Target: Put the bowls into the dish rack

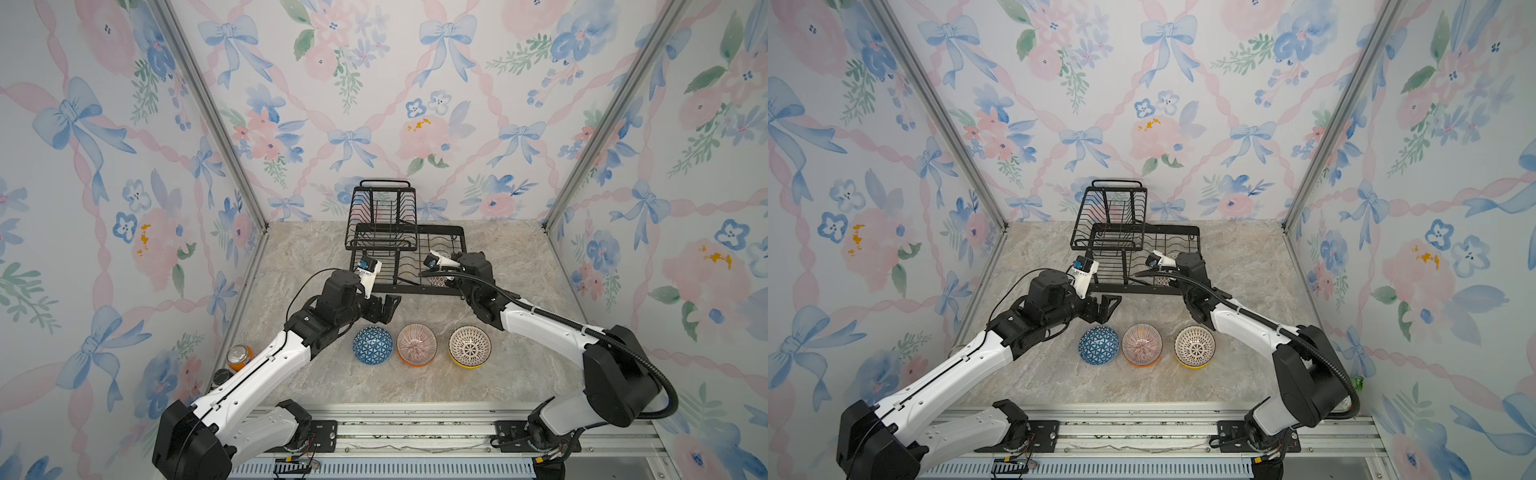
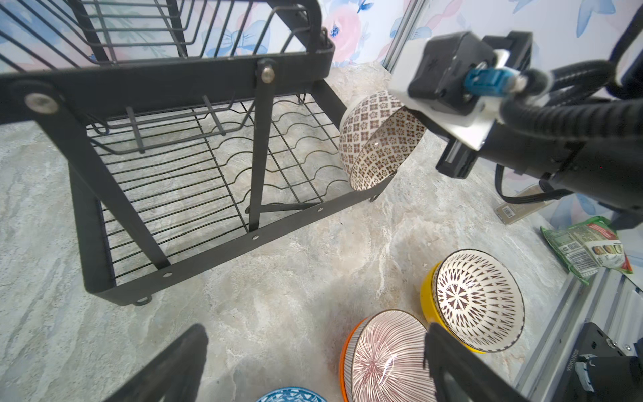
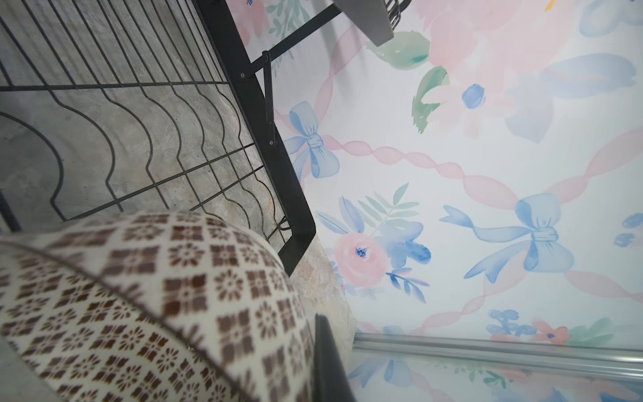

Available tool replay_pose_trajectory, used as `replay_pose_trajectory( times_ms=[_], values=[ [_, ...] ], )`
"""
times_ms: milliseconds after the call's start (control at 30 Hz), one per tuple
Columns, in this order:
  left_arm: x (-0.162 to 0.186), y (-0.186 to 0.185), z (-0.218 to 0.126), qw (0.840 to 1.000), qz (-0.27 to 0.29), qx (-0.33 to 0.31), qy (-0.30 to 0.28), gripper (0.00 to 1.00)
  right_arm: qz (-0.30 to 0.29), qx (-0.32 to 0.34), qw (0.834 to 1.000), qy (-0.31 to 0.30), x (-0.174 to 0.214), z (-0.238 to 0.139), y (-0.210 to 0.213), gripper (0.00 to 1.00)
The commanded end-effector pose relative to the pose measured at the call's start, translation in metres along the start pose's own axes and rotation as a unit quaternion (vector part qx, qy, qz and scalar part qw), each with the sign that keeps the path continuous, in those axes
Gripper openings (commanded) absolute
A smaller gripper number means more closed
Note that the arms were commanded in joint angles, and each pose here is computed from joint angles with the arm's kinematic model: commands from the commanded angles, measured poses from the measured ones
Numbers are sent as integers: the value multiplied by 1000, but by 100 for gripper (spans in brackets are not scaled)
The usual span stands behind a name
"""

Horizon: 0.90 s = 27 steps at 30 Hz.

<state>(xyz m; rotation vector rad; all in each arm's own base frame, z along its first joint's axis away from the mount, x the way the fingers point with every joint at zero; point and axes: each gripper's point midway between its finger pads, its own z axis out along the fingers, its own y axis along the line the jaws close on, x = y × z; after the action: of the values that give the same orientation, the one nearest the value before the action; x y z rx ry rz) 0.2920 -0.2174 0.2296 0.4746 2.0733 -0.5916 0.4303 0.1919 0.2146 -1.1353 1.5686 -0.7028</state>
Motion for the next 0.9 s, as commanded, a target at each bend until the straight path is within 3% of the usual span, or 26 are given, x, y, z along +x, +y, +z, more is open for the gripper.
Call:
replay_pose_trajectory(
  times_ms=[0, 333, 867],
  values=[
    [5, 1, 3, 1000, 5, 6, 1, 98, -21, 90, 995, -24, -16, 4, -36, 0],
    [10, -3, 6, 1000, -6, 23, -6, 98, -58, 133, 989, -31, -22, 37, -35, 0],
    [18, 4, 6, 1000, -12, 23, 4, 98, -61, 174, 982, -32, -26, 101, -39, 0]
  ],
)
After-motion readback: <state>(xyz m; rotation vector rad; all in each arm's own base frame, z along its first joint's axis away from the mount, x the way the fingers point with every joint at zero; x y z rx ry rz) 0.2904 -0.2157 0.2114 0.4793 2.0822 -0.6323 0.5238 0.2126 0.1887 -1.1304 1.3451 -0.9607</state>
